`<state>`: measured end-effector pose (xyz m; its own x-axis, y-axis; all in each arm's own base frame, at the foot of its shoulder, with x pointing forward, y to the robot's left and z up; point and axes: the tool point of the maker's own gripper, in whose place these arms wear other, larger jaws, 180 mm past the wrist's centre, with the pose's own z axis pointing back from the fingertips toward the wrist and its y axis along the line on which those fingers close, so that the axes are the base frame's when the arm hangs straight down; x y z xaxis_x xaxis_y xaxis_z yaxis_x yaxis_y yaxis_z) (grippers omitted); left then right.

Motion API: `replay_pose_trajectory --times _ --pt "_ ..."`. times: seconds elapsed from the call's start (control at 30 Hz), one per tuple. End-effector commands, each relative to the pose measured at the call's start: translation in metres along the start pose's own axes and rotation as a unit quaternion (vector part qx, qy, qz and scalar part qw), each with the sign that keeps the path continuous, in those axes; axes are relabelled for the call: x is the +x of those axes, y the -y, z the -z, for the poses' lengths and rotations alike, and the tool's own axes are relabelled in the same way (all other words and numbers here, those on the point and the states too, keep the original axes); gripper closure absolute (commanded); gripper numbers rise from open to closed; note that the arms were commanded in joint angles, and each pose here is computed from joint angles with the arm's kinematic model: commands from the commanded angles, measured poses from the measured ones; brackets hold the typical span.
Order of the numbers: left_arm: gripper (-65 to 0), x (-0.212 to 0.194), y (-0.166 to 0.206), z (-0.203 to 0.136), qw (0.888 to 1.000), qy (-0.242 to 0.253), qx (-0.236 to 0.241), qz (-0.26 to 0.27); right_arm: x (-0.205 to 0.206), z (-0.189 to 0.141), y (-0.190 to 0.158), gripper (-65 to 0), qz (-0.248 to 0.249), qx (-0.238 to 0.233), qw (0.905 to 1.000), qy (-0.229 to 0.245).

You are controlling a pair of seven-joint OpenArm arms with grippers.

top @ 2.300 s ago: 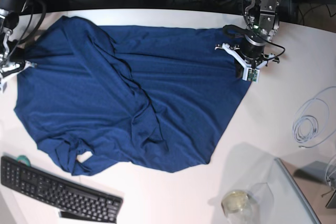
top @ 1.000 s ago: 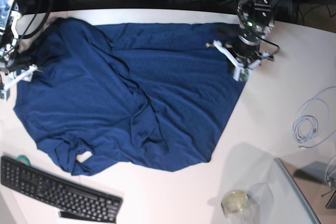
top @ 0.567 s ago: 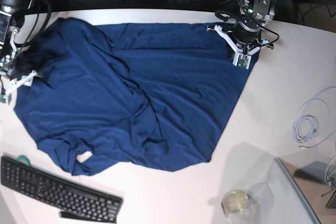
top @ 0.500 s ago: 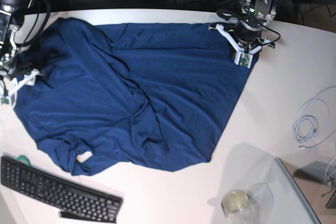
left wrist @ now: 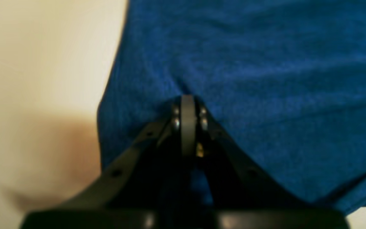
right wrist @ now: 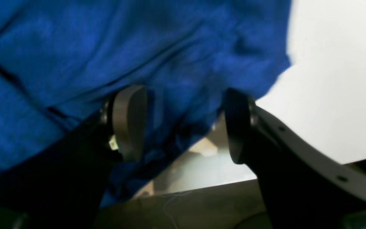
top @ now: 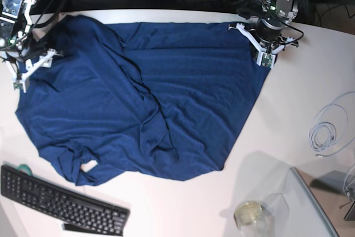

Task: Layout the t-shirt on the table in an organized manner, then fold the t-shirt properly
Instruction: 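Pull the shirt edges apart with both grippers to flatten it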

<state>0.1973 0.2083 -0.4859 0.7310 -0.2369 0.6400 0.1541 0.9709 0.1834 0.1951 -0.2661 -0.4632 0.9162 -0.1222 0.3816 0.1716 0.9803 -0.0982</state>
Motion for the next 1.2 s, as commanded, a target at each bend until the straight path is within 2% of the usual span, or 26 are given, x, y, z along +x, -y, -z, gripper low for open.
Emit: replay_pose_trajectory --times 0.0,0.07,0.13,0.27,0.33,0.47,0.57,0.83,1.03,1.17 --pt "0.0 0.004 -0.005 -0.002 1.000 0.009 0.007 0.000 0.006 0.000 0.003 -36.2 0.000 -0.002 1.0000 0.008" --pt "0.0 0.004 -0.005 -0.002 1.000 0.009 0.007 0.000 0.000 0.008 0.000 -35.4 0.006 0.004 1.0000 -0.006" --pt "0.0 0.003 -0.005 -0.002 1.000 0.008 0.007 0.001 -0.009 0.013 -0.001 -30.0 0.010 0.008 0.9997 -0.022" --pt "0.0 0.002 -0.005 -0.003 1.000 0.008 0.007 0.001 -0.023 0.014 -0.007 -9.3 0.015 0.015 0.9991 -0.036" --pt "0.0 0.002 -0.005 -0.003 1.000 0.008 0.007 0.001 -0.023 0.008 -0.005 0.0 0.012 0.010 0.9995 -0.029" --pt "0.0 0.003 -0.005 -0.003 1.000 0.008 0.007 0.001 -0.019 -0.019 0.000 -0.6 -0.004 -0.006 1.0000 0.001" --pt "0.0 0.003 -0.005 -0.003 1.000 0.008 0.007 0.001 -0.030 -0.033 0.000 -0.6 -0.010 -0.012 0.9998 -0.010" --pt "0.0 0.001 -0.007 -0.004 1.000 0.006 0.008 0.004 -0.059 -0.036 0.012 -0.6 -0.005 -0.023 0.9989 -0.040" --pt "0.0 -0.002 -0.013 -0.006 1.000 0.002 0.011 0.011 -0.074 -0.013 0.036 -0.6 0.030 -0.037 0.9965 -0.069" --pt "0.0 -0.004 -0.036 -0.008 0.999 -0.001 0.036 0.007 -0.092 0.004 0.038 -0.6 0.043 -0.030 0.9932 -0.104"
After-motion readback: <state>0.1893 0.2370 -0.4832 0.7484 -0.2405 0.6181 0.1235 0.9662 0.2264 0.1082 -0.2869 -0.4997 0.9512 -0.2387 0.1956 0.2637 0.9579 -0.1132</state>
